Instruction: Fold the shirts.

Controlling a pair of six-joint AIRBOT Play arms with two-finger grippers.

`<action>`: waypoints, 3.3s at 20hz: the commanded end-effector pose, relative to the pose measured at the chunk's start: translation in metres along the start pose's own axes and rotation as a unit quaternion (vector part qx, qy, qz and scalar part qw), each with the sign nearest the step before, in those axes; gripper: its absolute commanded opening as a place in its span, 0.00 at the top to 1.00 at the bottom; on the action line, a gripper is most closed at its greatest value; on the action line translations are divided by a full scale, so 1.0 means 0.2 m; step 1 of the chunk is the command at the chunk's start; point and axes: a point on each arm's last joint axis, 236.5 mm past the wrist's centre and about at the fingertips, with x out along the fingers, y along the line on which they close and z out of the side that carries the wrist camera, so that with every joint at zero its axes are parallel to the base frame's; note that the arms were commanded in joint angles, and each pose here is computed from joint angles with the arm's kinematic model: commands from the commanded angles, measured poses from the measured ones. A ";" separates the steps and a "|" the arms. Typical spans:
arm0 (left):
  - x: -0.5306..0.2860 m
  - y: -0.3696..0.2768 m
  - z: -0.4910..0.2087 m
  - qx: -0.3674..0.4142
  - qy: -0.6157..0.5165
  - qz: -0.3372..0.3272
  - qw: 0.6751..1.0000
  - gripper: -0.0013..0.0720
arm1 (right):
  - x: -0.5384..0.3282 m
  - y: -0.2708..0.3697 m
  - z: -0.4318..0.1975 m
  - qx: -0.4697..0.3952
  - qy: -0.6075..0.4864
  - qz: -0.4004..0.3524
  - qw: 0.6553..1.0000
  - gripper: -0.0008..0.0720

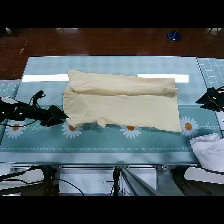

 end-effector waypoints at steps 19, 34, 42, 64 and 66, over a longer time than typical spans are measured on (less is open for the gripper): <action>0.14 0.03 -0.03 -0.018 0.035 0.003 0.999 0.94 | 0.24 -0.01 -0.47 0.036 0.117 0.063 0.990 0.27; 0.14 0.03 -0.03 -0.013 0.035 0.002 0.999 0.94 | 0.48 -0.07 -0.63 0.092 0.122 0.060 0.986 0.29; 0.11 -0.01 0.00 -0.003 0.034 -0.004 0.999 0.94 | 0.61 0.00 -0.59 0.083 0.085 0.054 0.991 0.97; -0.58 -0.91 0.75 0.173 -0.225 -0.061 0.957 0.95 | -0.24 0.91 0.41 -0.101 -0.304 0.142 0.937 0.97; -0.52 -0.84 0.83 0.159 -0.218 -0.059 0.961 0.94 | -0.14 0.84 0.49 -0.081 -0.303 0.130 0.940 0.97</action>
